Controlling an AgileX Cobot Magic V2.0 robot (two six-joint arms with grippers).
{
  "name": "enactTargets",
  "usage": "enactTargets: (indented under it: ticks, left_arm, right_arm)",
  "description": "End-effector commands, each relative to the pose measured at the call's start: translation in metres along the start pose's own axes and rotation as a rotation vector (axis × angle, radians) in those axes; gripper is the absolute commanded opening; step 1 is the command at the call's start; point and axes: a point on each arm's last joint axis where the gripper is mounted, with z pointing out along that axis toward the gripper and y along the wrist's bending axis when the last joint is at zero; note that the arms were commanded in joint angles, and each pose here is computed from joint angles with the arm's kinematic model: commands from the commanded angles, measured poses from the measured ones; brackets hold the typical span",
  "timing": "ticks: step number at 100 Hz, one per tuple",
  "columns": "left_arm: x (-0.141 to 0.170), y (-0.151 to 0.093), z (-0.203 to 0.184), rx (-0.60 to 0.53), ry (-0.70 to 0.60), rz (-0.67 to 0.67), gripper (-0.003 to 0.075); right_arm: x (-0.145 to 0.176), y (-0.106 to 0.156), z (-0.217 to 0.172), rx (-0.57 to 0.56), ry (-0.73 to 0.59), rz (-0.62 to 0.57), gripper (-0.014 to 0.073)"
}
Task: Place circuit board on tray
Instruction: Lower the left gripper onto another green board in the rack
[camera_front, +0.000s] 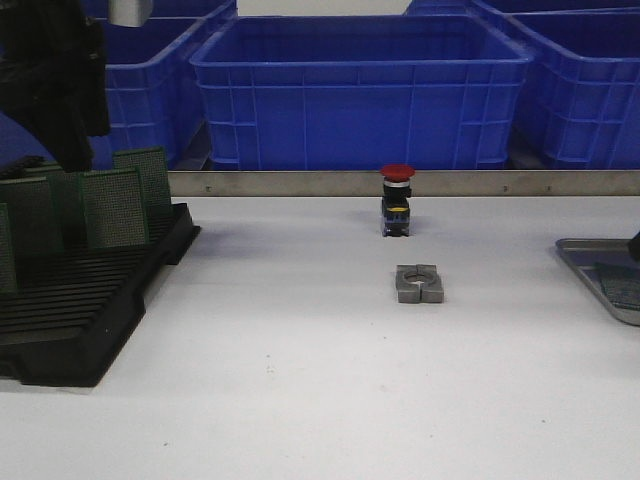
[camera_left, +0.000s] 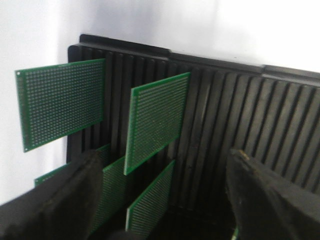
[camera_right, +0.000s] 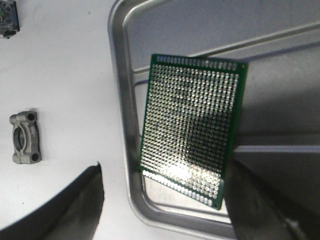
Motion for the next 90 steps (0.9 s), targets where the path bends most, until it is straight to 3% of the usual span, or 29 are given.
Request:
enactTargets:
  ticks: [1,90]
  left_arm:
    - [-0.005,0.006,-0.024,-0.101,-0.041,0.004,0.0484]
    - [-0.004,0.010,0.019,-0.008,-0.036,-0.012,0.0484]
  right_arm:
    - [-0.010,0.014,-0.018,-0.045,-0.063,-0.022,0.0529]
    - [-0.010,0.015,-0.018,-0.050,-0.059,-0.022,0.0529]
